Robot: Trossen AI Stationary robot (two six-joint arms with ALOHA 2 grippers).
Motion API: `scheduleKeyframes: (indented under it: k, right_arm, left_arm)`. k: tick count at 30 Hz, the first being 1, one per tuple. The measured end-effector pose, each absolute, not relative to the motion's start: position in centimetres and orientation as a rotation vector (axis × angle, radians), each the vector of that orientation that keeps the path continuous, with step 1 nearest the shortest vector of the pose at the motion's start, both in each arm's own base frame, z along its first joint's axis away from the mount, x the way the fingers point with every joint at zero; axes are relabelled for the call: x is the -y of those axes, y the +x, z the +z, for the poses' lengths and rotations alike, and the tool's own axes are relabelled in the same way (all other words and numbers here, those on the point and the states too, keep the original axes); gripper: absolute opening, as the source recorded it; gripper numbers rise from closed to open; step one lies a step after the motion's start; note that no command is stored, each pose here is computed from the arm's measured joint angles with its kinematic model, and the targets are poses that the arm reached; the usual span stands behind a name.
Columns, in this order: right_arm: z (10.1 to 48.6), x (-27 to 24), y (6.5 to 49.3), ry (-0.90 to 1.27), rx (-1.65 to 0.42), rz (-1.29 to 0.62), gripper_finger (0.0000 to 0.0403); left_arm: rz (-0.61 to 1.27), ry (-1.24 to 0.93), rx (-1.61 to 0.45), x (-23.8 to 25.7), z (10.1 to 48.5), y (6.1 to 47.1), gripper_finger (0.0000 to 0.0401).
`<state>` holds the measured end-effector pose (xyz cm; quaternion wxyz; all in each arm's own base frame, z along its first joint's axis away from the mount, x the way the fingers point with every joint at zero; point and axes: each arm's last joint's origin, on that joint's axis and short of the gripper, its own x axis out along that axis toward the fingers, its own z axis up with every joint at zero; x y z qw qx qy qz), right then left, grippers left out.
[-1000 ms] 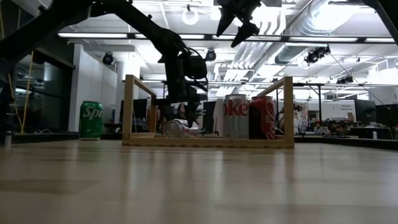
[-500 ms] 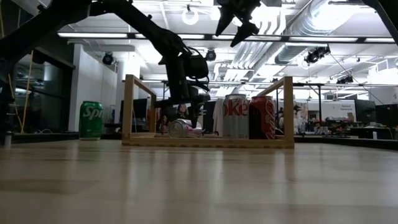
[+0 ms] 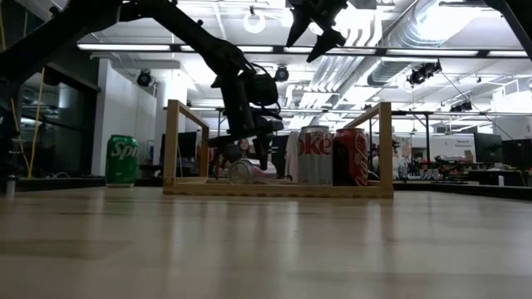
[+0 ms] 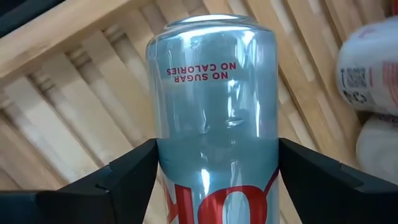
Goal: Place canned beverage on shelf
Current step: Put the red-silver soda can aligned with the other red-silver soda can on the shelf
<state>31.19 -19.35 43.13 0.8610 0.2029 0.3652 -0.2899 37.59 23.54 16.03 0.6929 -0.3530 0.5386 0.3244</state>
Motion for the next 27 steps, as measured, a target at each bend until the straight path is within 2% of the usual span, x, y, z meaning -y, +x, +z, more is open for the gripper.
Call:
scheduleKeyframes:
  k: [5,17,27]
  right_arm:
    - [43.1,19.3,31.2,0.426,-0.766,-0.608,0.0374]
    - [43.2,19.4,31.2,0.412,-0.763,-0.603,0.0374]
    - [43.4,19.5,31.5,0.323,-0.746,-0.57,0.0374]
  left_arm:
    - [0.693,-0.75,-1.227,-23.1,16.0,37.7,0.026]
    - [0.664,-0.672,-1.21,-22.9,18.9,36.6,0.0259]
    - [0.586,-0.505,-1.038,-21.3,27.7,34.1,0.0258]
